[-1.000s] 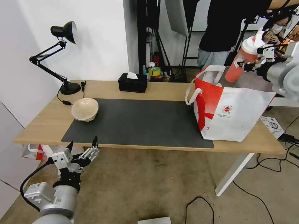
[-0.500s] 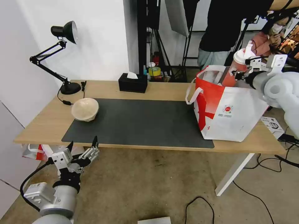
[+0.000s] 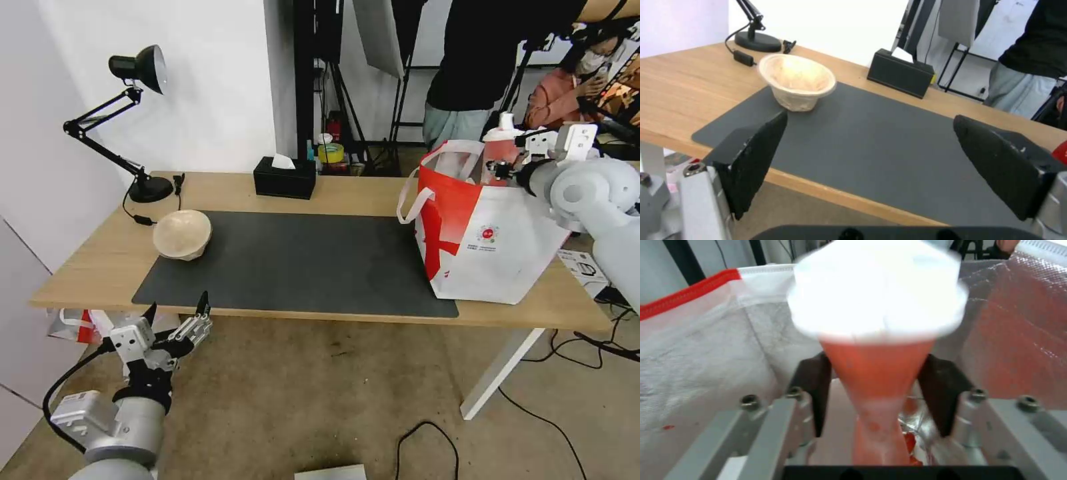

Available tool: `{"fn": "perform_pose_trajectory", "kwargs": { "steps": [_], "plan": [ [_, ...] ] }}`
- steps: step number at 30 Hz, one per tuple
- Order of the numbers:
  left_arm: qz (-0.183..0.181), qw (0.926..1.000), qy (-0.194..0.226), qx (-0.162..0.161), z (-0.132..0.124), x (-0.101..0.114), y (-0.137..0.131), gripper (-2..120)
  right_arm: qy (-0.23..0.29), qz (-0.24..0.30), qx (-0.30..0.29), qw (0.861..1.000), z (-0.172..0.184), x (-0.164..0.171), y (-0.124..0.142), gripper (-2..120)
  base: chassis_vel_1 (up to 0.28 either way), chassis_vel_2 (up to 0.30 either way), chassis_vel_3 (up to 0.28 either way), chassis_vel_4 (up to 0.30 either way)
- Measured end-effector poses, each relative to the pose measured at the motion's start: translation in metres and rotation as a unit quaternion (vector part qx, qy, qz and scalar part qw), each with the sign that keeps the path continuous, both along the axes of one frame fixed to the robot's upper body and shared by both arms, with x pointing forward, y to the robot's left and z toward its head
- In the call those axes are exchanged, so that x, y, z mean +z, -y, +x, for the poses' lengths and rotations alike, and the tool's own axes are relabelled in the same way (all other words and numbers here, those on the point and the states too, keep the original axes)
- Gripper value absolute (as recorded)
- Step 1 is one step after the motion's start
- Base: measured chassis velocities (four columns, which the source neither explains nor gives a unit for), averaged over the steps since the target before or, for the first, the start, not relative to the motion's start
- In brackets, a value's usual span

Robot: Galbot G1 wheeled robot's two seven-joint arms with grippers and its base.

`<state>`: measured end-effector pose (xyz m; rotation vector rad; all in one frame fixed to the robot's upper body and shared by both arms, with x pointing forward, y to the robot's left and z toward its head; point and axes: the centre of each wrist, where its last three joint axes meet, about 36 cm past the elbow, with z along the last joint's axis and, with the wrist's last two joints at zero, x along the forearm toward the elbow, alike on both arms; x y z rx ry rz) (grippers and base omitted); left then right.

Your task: Pick up the trash from the table and place it into the takeout bag.

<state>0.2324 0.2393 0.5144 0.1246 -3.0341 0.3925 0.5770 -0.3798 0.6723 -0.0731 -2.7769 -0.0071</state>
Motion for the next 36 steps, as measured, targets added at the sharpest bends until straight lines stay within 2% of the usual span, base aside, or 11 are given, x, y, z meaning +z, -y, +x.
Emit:
{"fn": "perform_pose_trajectory", "kwargs": {
  "steps": [3, 4, 6, 7, 10, 11, 14, 36],
  "plan": [
    [0.000, 1.0000, 0.001, 0.000, 0.000, 0.000, 0.000, 100, 0.001, 0.011, 0.006, 1.000, -0.002, 0.004, -0.004, 63, 0.000, 0.000, 0.000, 0.000],
    [0.000, 1.0000, 0.001, 0.000, 0.000, 0.000, 0.000, 100, 0.001, 0.011, 0.006, 1.000, -0.002, 0.004, -0.004, 63, 0.000, 0.000, 0.000, 0.000],
    [0.001, 1.0000, 0.001, -0.001, 0.000, 0.000, 0.000, 100, 0.004, 0.012, 0.011, 1.000, -0.004, 0.008, -0.008, 73, 0.000, 0.000, 0.000, 0.000],
    [0.001, 1.0000, 0.001, -0.001, 0.000, 0.000, 0.000, 100, 0.004, 0.012, 0.011, 1.000, -0.004, 0.008, -0.008, 73, 0.000, 0.000, 0.000, 0.000],
    [0.001, 1.0000, 0.001, -0.001, 0.000, 0.000, 0.000, 100, 0.007, 0.010, 0.017, 1.000, -0.007, 0.012, -0.012, 88, 0.000, 0.000, 0.000, 0.000],
    [0.001, 1.0000, 0.001, -0.001, 0.000, 0.000, 0.000, 100, 0.007, 0.010, 0.017, 1.000, -0.007, 0.012, -0.012, 88, 0.000, 0.000, 0.000, 0.000],
    [0.000, 1.0000, -0.002, 0.000, -0.001, 0.000, 0.000, 100, 0.007, 0.006, 0.019, 1.000, -0.009, 0.014, -0.013, 98, 0.000, 0.000, 0.000, 0.000],
    [0.001, 1.0000, -0.008, 0.001, -0.003, -0.002, 0.000, 100, 0.024, -0.028, 0.006, 0.999, -0.041, 0.040, 0.014, 100, 0.000, 0.000, 0.000, 0.000]
  ]
}}
